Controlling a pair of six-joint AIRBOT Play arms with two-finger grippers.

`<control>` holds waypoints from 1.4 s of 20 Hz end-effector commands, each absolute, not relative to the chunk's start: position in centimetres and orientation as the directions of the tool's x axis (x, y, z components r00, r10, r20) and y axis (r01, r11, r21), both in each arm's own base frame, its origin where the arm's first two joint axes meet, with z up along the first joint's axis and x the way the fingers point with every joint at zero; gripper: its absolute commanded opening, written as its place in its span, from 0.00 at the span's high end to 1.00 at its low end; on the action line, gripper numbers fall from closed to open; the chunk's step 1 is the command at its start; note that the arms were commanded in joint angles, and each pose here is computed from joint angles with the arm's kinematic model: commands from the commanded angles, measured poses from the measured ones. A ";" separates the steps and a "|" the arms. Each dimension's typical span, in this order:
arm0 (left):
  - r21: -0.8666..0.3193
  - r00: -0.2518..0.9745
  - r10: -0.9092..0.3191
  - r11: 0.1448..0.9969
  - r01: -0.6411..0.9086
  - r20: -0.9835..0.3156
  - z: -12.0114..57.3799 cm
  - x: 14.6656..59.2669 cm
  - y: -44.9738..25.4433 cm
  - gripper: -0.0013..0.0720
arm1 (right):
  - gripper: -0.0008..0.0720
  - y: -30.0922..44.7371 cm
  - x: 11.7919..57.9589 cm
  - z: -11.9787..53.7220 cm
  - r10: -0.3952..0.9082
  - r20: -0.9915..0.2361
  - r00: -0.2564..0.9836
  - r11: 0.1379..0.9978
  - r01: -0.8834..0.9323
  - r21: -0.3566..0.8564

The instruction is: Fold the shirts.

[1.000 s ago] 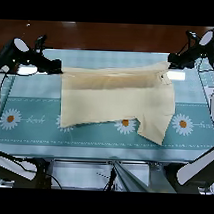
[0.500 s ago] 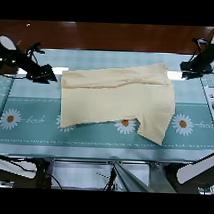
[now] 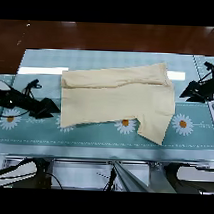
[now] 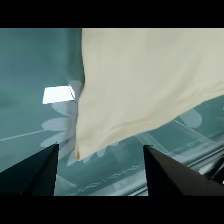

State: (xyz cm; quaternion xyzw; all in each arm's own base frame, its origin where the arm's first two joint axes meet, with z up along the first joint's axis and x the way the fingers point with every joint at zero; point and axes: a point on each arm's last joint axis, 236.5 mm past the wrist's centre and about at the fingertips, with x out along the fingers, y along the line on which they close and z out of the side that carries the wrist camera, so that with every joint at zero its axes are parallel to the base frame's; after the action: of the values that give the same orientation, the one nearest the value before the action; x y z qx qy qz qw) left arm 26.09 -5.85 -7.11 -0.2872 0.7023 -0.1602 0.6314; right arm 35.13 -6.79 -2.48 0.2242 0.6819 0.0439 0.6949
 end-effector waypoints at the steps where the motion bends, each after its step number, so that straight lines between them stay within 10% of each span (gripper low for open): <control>1: -0.642 -0.071 -0.669 0.734 -0.222 -0.740 -8.5 22.5 -7.9 0.15 | 0.31 -5.6 34.0 -3.5 0.391 -0.909 0.147 0.879 0.233 0.416; 13: -0.616 0.078 -0.616 0.755 -0.224 -0.783 -11.0 27.4 -11.1 0.16 | 0.31 -5.6 34.7 -0.7 0.361 -0.900 0.246 0.887 0.206 0.412; 14: -0.613 0.047 -0.620 0.757 -0.225 -0.783 -11.7 26.9 -12.0 0.25 | 0.31 -5.6 34.8 -0.4 0.357 -0.899 0.254 0.889 0.204 0.410; 16: -0.607 -0.005 -0.625 0.760 -0.232 -0.781 -12.7 26.0 -12.9 0.95 | 0.31 -6.1 34.3 -0.2 0.345 -0.905 0.248 0.892 0.213 0.399; 24: -0.628 0.015 -0.648 0.733 -0.261 -0.762 -12.2 26.2 -10.9 0.95 | 0.30 -7.0 24.2 -5.8 0.407 -0.913 0.033 0.845 0.367 0.390; 28: -0.633 0.013 -0.654 0.728 -0.265 -0.757 -12.0 26.1 -10.8 0.95 | 0.30 -4.1 25.0 -8.8 0.451 -0.885 0.114 0.791 0.408 0.456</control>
State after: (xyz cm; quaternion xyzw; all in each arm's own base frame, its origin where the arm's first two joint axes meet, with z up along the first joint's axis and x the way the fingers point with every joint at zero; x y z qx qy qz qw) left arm 26.25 -11.03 -12.09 -0.3345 0.6844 -0.1525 0.6297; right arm 24.73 -5.87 -6.98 0.2924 0.6857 0.0150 0.6664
